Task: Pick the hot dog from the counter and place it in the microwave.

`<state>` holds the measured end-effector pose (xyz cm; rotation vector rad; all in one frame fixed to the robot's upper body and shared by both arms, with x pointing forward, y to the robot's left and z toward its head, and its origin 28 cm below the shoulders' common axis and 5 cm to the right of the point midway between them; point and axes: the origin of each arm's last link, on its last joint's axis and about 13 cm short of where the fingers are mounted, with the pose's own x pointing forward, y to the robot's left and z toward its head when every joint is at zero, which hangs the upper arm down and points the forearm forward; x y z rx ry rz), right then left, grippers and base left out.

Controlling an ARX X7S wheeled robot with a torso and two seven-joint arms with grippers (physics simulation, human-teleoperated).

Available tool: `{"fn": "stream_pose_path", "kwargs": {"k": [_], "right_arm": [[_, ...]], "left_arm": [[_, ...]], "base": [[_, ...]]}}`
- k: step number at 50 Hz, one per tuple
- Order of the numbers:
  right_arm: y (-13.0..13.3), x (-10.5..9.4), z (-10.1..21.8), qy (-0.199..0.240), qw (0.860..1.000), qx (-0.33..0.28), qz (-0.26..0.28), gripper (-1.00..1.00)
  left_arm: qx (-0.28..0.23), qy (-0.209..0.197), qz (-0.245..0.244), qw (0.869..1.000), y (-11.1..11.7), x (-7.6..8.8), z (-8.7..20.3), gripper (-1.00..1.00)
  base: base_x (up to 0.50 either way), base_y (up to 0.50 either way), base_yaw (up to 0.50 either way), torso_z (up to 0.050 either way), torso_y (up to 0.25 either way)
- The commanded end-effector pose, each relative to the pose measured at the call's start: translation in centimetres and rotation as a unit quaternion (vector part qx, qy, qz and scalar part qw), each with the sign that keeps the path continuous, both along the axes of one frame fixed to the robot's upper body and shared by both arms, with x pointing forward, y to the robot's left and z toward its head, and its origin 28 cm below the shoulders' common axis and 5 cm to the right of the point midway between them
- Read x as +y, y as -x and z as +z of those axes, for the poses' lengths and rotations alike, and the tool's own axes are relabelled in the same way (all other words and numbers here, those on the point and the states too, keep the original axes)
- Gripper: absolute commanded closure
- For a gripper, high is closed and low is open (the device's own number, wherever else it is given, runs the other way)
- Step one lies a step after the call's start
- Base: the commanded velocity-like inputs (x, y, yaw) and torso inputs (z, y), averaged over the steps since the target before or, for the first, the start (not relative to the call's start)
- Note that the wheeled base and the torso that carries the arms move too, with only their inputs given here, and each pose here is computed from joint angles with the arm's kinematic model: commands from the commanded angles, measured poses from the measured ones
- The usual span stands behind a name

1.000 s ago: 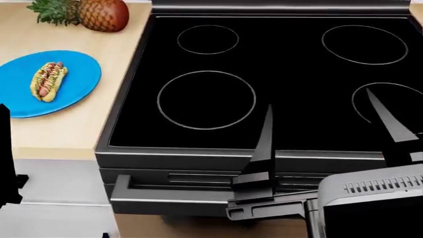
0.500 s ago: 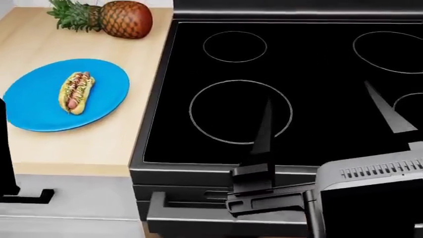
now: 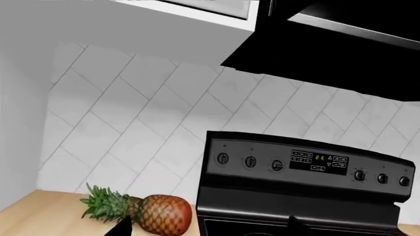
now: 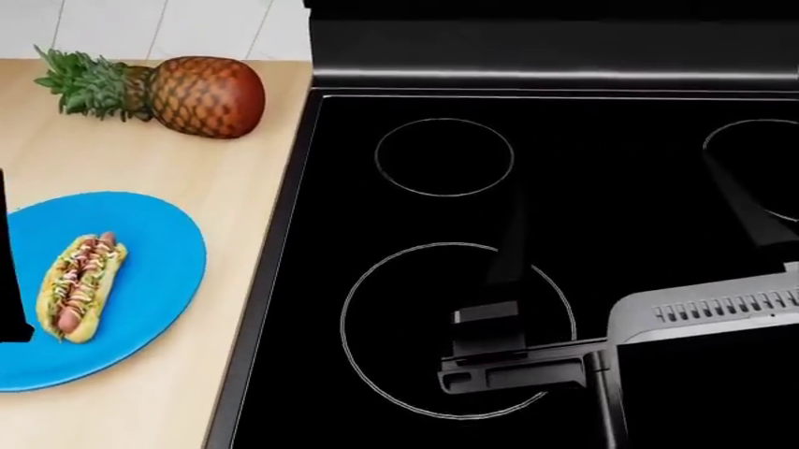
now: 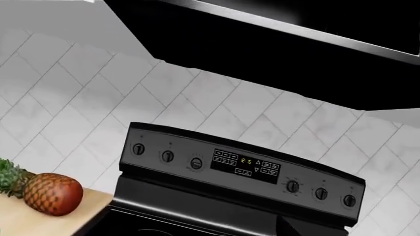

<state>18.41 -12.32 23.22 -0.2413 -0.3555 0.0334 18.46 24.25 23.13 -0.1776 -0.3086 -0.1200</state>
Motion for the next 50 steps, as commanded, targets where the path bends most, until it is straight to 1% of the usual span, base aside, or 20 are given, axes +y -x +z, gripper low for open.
{"fn": "stream_pose_path", "kwargs": {"k": [1, 3, 4, 8, 10, 11, 12, 13, 15, 17, 19, 20, 25, 32, 36, 37, 39, 40, 44, 50], "right_arm": [[-0.1, 0.0, 0.0, 0.003, 1.0, 0.0, -0.001, -1.0], [-0.2, 0.0, -0.1, 0.01, 1.0, 0.0, -0.011, -1.0], [-0.2, 0.0, -0.1, 0.0, 1.0, 0.002, -0.014, -1.0], [-0.4, 0.2, -0.6, 0.012, 1.0, 0.015, -0.023, -1.0], [-0.4, 0.4, -0.8, 0.015, 0.999, 0.024, -0.024, -1.0], [-0.4, 0.4, -0.9, 0.01, 0.999, 0.032, -0.023, -1.0], [-0.3, 0.5, -0.8, 0.006, 0.999, 0.037, -0.021, -1.0], [-0.4, 0.5, -0.9, 0.009, 0.999, 0.044, -0.023, -1.0], [-0.4, 0.6, -1.0, 0.003, 0.998, 0.062, -0.016, -1.0], [-0.4, 0.8, -1.0, -0.003, 0.997, 0.081, -0.007, -1.0], [-0.5, 1.0, -1.0, -0.011, 0.996, 0.089, -0.002, -1.0], [-0.5, 1.1, -0.9, -0.021, 0.995, 0.098, 0.005, -1.0], [-0.7, 1.3, -0.8, -0.022, 0.995, 0.095, 0.009, -1.0], [-0.4, 1.3, -1.0, -0.028, 0.994, 0.101, 0.01, -1.0], [-0.2, 1.2, -1.0, -0.029, 0.994, 0.103, 0.01, -1.0], [-0.1, 1.2, -1.1, -0.028, 0.994, 0.103, 0.011, -1.0], [0.1, 1.2, -1.2, -0.03, 0.994, 0.107, 0.011, -1.0], [0.2, 1.2, -1.1, -0.03, 0.994, 0.107, 0.012, -1.0], [0.3, 1.2, -1.2, -0.031, 0.994, 0.107, 0.011, -1.0], [0.5, 1.1, -1.3, -0.031, 0.994, 0.108, 0.009, -1.0]], "left_arm": [[0.005, -0.008, 0.006, 1.0, -0.5, 0.1, 0.4, -1.0], [0.007, -0.019, 0.014, 1.0, -0.8, 0.4, 1.0, -1.0], [0.011, -0.027, 0.02, 0.999, -0.9, 0.6, 1.4, -1.0], [0.067, -0.045, 0.038, 0.996, -1.8, 1.4, 3.3, -1.0], [0.1, -0.074, 0.052, 0.991, -2.4, 2.1, 4.3, -1.0], [0.113, -0.065, 0.053, 0.99, -2.6, 2.5, 4.7, -1.0], [0.132, -0.068, 0.05, 0.988, -2.7, 2.7, 5.0, -1.0], [0.149, -0.072, 0.055, 0.985, -2.9, 3.0, 5.4, -1.0], [0.184, -0.092, 0.046, 0.978, -3.2, 3.2, 6.1, -1.0], [0.202, -0.11, 0.042, 0.972, -3.3, 3.4, 6.6, -1.0], [0.208, -0.134, 0.044, 0.968, -3.4, 3.5, 6.8, -1.0], [0.217, -0.129, 0.04, 0.967, -3.5, 3.6, 6.9, -1.0], [0.272, -0.131, 0.022, 0.953, -4.4, 3.9, 6.5, -1.0], [0.339, -0.123, 0.043, 0.932, -5.8, 4.5, 4.7, -1.0], [0.356, -0.119, 0.052, 0.925, -6.1, 4.8, 4.1, -1.0], [0.37, -0.122, 0.059, 0.919, -6.2, 4.9, 3.9, -1.0], [0.383, -0.121, 0.06, 0.914, -6.3, 4.9, 3.9, -1.0], [0.399, -0.115, 0.06, 0.908, -6.3, 5.0, 4.0, -1.0], [0.429, -0.103, 0.048, 0.896, -6.3, 5.1, 3.8, -1.0], [0.442, -0.111, 0.027, 0.89, -6.3, 4.7, 3.5, -1.0]], "base": [[0.5, 0.0, 0.0, 0.0, 0.0], [0.5, 0.0, 0.0, 0.0, 0.0], [0.0, 0.0, 0.0, 0.0, 0.0], [0.0, 0.0, 0.0, 0.0, 0.0], [0.0, 0.0, 0.0, 0.0, 0.0], [0.0, 0.0, 0.0, 0.0, 0.0], [0.0, 0.0, 0.0, 0.0, 0.0], [0.0, 0.0, 0.0, 0.0, 0.0], [0.0, 0.0, 0.0, 0.0, 0.0], [0.0, 0.0, 0.0, 0.0, 0.0], [0.0, 0.0, 0.0, 0.0, 0.0], [0.0, 0.0, 0.0, 0.0, 0.0], [0.0, 0.0, 0.0, 0.0, 0.0], [0.0, 0.0, 0.0, 0.0, 0.0], [0.0, 0.0, 0.0, 0.0, 0.0], [0.0, 0.0, 0.0, 0.0, 0.0], [0.0, 0.0, 0.0, 0.0, 0.0], [0.0, 0.0, 0.0, 0.0, 0.0], [0.0, 0.0, 0.0, 0.0, 0.0], [0.0, 0.0, 0.0, 0.0, 0.0]]}}
